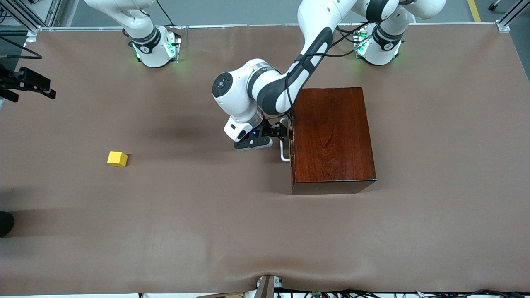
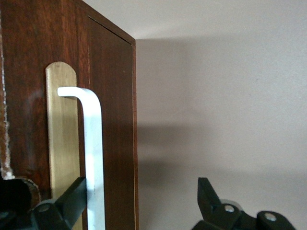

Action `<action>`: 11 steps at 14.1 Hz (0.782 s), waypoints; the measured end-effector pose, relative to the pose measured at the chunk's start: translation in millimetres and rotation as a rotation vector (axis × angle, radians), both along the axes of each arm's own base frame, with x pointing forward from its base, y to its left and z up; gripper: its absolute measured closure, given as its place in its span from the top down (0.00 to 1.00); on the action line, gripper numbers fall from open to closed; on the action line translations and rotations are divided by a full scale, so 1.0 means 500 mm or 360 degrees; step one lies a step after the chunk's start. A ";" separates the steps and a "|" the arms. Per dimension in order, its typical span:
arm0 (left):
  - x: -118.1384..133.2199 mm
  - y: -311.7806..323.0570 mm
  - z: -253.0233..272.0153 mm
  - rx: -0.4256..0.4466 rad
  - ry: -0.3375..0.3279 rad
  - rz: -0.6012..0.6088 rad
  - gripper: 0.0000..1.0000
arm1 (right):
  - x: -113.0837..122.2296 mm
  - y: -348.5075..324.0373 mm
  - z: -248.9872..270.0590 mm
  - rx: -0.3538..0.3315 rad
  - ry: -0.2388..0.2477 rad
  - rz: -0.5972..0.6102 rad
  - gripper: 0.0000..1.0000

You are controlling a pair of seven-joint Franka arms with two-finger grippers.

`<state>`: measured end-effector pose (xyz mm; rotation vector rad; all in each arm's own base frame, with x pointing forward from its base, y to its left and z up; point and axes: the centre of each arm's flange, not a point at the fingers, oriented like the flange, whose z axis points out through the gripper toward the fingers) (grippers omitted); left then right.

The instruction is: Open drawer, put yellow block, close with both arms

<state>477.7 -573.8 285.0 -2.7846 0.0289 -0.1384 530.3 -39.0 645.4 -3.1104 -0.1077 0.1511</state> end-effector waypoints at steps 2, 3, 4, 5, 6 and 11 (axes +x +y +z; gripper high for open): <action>-0.004 -0.006 0.001 -0.0014 -0.0009 0.0005 1.00 | 0.000 -0.001 0.000 0.0000 0.0001 -0.0001 1.00; -0.007 -0.009 0.000 -0.0021 -0.0012 0.0013 1.00 | 0.000 -0.001 0.000 0.0000 0.0001 -0.0002 1.00; -0.008 -0.010 0.000 -0.0023 -0.0015 0.0020 1.00 | 0.000 -0.002 0.000 0.0000 0.0001 -0.0003 1.00; -0.008 -0.011 0.001 -0.0030 -0.0022 0.0028 1.00 | 0.000 -0.004 0.000 0.0000 0.0001 -0.0006 1.00; -0.009 -0.015 0.002 -0.0045 -0.0031 0.0035 1.00 | -0.001 -0.007 0.000 0.0000 0.0001 -0.0010 1.00; -0.010 -0.021 0.002 -0.0076 -0.0062 0.0077 1.00 | 0.000 -0.013 0.000 -0.0002 -0.0005 -0.0019 1.00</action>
